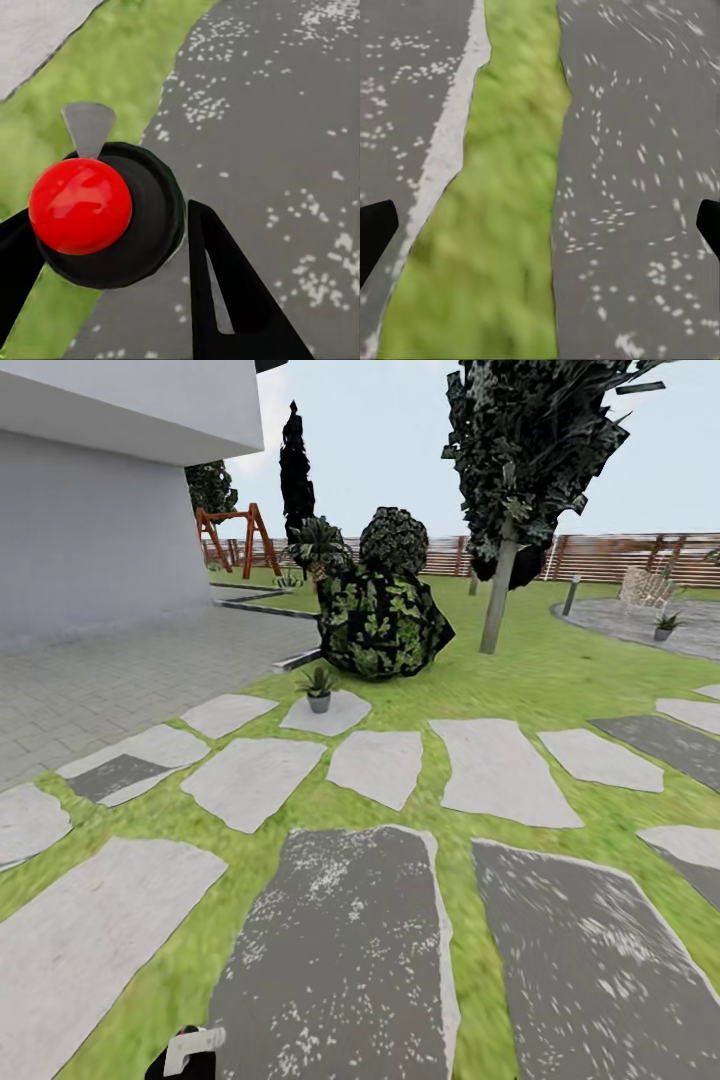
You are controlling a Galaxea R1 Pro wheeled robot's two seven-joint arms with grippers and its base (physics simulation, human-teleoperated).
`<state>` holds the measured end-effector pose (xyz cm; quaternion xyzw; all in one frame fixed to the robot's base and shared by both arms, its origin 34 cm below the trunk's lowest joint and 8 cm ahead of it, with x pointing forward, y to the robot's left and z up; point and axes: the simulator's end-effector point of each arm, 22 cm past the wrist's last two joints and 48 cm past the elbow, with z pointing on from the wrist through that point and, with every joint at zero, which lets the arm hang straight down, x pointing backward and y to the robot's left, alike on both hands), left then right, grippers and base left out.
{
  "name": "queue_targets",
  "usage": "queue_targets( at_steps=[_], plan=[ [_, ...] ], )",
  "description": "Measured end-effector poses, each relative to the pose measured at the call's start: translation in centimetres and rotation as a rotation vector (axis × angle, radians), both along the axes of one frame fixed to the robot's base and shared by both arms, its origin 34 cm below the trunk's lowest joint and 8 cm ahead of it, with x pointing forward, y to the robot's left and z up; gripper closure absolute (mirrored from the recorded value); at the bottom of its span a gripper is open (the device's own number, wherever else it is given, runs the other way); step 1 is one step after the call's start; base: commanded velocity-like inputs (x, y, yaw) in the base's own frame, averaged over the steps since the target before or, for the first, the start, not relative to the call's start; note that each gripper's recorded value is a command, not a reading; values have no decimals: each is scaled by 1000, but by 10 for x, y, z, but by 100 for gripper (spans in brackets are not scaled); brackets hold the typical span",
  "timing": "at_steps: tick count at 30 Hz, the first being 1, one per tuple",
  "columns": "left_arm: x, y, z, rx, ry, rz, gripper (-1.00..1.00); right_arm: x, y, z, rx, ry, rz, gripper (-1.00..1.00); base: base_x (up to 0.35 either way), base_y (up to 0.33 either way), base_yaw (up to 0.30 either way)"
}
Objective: Pick up the pesticide atomizer in the garden and spray insectifuge to fully cover both potted plants in the garden.
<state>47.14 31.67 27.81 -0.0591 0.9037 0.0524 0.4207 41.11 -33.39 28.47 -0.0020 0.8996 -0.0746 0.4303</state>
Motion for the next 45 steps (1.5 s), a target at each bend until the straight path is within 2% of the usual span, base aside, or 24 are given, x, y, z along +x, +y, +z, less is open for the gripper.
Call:
queue_targets(
  at_steps=[45],
  plan=[
    [-1,0,-1,0,2,0,100,0,0,0,0,2,0,-100,276,224,0]
  ],
)
